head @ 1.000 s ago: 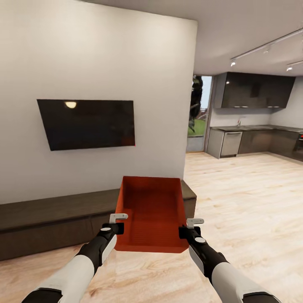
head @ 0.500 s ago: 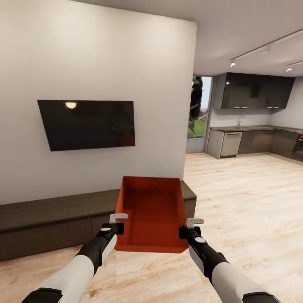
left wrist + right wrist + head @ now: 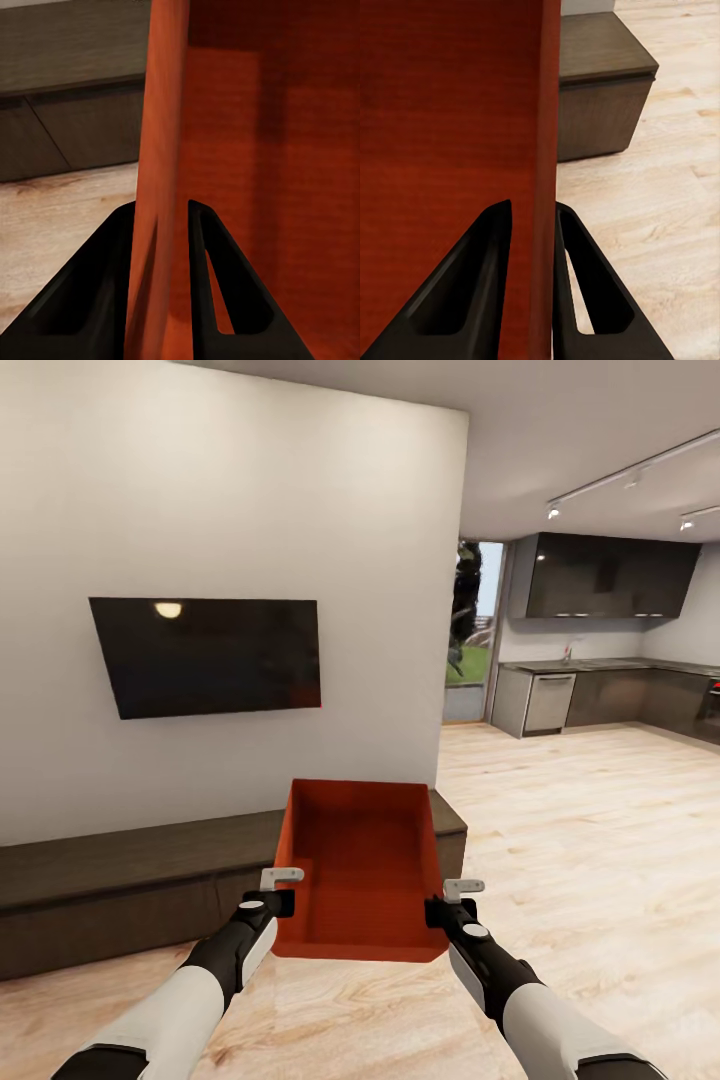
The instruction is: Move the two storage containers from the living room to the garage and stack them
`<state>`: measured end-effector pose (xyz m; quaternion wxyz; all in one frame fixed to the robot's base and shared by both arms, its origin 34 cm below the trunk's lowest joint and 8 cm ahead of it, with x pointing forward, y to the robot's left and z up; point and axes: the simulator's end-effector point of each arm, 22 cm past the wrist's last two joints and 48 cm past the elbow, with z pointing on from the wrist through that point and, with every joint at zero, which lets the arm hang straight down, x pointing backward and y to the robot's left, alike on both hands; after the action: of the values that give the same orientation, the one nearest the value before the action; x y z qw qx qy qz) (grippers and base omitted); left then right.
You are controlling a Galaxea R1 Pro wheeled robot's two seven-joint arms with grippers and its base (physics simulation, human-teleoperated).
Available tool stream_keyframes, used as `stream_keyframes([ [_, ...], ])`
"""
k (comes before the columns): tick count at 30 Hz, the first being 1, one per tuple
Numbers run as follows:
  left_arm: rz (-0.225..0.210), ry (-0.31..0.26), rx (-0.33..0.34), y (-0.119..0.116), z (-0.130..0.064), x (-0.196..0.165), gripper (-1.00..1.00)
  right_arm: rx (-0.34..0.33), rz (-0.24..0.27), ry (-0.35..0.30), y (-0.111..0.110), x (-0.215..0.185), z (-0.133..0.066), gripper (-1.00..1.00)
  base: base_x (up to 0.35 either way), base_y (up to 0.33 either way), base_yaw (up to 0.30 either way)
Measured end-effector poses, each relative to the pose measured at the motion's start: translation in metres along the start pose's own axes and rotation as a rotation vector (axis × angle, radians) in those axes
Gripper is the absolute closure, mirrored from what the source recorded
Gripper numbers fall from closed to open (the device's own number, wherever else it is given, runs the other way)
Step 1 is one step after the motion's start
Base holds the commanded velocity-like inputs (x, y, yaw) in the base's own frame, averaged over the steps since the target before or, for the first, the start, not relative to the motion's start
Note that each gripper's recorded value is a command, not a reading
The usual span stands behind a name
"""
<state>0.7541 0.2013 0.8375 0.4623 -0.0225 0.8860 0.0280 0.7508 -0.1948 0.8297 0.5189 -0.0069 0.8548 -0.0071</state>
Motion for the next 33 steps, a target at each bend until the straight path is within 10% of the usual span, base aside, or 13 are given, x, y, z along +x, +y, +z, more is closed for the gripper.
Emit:
stream_keyframes([
  [33,-0.001,-0.018,0.001,0.0000,-0.0042,-0.0081,1.00,0.002,-0.001,-0.018,-0.0004,-0.0086,-0.0032,1.00,0.000,0.000,-0.128],
])
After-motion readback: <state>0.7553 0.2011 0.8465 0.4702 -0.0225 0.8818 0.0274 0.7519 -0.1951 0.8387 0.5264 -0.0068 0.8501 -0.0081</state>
